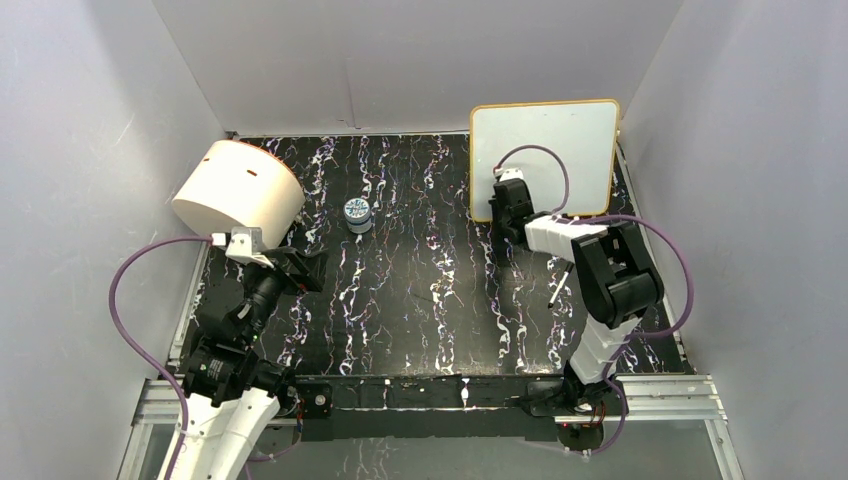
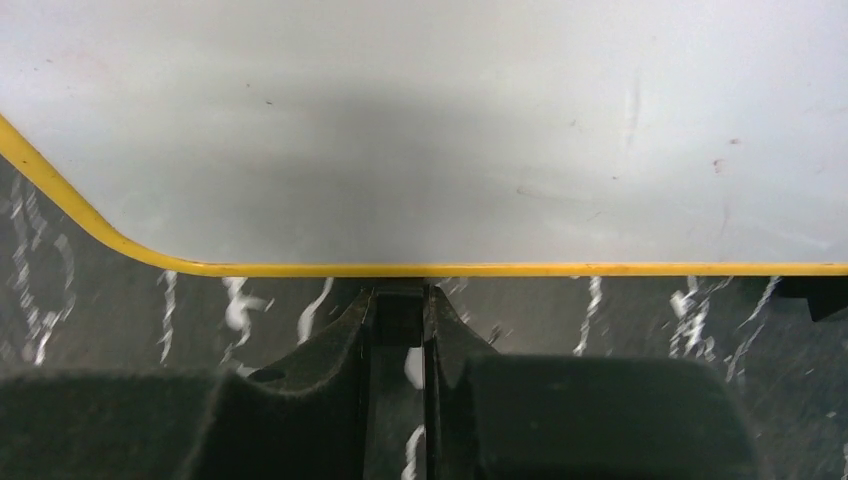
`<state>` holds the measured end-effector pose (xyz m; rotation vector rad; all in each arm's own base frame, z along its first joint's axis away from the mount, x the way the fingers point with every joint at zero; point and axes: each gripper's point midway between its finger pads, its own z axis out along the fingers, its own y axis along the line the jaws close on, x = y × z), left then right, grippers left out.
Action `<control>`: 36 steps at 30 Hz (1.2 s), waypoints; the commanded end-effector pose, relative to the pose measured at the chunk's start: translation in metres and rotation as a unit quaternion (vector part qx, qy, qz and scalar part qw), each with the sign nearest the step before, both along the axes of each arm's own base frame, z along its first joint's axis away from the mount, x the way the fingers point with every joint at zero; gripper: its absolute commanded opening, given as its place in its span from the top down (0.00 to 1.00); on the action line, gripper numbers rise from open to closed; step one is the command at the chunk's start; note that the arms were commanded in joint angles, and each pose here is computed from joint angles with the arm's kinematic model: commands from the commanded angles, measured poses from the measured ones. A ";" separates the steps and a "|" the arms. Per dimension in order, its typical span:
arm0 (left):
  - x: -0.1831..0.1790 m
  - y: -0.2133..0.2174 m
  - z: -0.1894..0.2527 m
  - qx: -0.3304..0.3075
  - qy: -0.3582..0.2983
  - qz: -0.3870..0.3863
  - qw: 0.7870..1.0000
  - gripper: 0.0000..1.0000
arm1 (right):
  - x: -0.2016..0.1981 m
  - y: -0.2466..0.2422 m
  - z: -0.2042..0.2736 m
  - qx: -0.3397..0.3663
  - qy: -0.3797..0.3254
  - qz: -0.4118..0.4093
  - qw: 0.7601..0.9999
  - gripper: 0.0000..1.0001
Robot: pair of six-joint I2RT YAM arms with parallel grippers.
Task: Write a sentence on the whiteboard
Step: Move the whiteboard stand to the center of the board.
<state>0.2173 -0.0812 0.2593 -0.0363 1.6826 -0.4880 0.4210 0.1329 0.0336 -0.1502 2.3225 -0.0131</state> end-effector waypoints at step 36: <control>0.007 -0.002 -0.017 0.013 0.043 0.000 0.999 0.05 | -0.215 0.221 -0.003 0.029 0.012 0.218 0.976 1.00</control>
